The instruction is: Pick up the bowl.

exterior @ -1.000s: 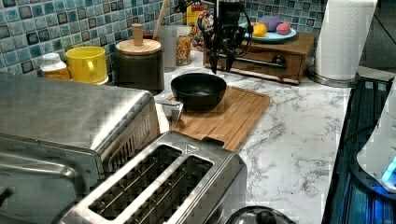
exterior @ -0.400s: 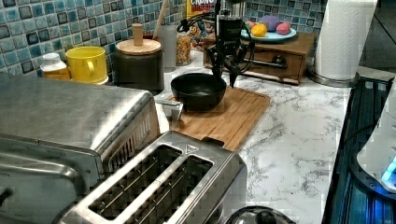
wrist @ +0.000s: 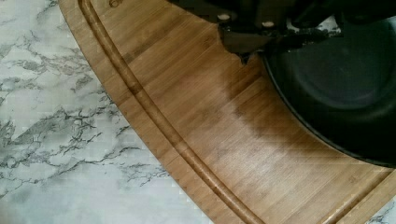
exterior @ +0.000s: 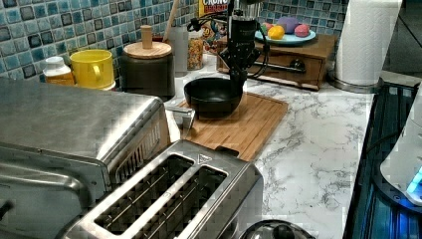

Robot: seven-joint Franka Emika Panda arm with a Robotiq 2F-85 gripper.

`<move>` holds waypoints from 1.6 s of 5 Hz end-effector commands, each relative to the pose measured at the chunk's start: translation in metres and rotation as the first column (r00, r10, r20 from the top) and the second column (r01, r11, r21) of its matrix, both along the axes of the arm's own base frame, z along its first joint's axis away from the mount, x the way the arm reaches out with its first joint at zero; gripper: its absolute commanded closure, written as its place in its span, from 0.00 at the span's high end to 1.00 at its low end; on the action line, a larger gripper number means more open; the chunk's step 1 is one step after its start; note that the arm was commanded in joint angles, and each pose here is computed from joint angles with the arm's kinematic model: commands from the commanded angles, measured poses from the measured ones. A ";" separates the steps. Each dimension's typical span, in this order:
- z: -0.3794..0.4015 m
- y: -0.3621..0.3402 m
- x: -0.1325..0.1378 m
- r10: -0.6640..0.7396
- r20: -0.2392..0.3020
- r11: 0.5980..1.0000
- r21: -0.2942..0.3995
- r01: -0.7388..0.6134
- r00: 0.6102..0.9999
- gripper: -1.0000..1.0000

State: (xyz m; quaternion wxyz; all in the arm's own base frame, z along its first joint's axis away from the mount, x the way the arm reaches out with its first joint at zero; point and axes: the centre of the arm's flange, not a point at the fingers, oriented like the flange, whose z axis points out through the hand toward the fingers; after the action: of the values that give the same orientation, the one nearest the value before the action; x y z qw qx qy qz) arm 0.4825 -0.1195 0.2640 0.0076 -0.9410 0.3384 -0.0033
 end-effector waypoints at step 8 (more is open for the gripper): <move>0.244 0.129 0.050 0.455 0.170 0.890 -0.093 -0.445 0.874 0.00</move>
State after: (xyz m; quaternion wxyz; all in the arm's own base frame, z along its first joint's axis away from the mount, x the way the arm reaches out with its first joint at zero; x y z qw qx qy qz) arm 0.5255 -0.0295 0.4380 0.0222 -0.9863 0.1610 -0.0268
